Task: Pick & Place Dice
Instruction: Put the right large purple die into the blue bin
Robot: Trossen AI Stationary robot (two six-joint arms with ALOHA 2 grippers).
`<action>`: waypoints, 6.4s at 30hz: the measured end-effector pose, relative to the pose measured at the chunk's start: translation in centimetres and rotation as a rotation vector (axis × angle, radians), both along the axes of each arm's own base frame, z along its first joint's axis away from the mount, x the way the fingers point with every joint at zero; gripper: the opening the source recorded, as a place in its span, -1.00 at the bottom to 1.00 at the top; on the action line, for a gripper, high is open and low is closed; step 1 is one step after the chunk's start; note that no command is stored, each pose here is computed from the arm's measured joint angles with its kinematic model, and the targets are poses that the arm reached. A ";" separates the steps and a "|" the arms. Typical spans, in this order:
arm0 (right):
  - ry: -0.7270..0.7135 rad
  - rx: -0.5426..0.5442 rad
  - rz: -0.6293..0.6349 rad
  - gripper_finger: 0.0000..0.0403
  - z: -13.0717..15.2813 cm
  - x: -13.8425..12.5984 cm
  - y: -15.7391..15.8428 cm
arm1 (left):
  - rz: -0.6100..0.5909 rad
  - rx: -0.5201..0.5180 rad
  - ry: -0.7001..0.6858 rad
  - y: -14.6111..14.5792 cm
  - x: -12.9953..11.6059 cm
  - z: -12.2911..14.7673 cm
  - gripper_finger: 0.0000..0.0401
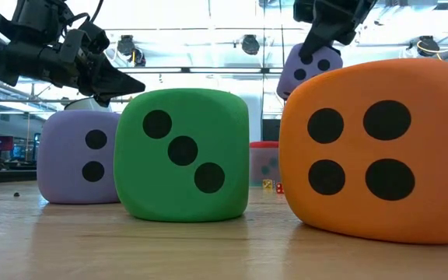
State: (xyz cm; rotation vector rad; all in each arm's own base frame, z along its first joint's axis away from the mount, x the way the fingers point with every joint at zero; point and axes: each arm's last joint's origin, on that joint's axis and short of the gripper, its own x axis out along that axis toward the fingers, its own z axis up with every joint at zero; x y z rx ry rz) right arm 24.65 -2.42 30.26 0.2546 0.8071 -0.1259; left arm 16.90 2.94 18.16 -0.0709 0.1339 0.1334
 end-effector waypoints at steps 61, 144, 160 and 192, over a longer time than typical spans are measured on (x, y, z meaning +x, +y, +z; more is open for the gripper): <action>0.406 -0.228 0.056 0.82 -8.5 2.7 -9.5 | -0.002 0.020 -0.001 0.0 0.0 0.0 -0.88; 0.338 -0.128 0.073 0.75 -8.5 3.4 -8.9 | 0.000 0.003 -0.002 0.0 0.0 0.0 -0.88; 0.319 -0.087 0.087 0.79 -8.5 3.5 -8.8 | 0.000 0.002 -0.002 0.0 0.0 0.0 -0.88; 0.000 -0.144 0.013 0.97 -1.1 0.4 -7.4 | 0.001 -0.007 -0.001 0.0 0.0 0.0 -0.88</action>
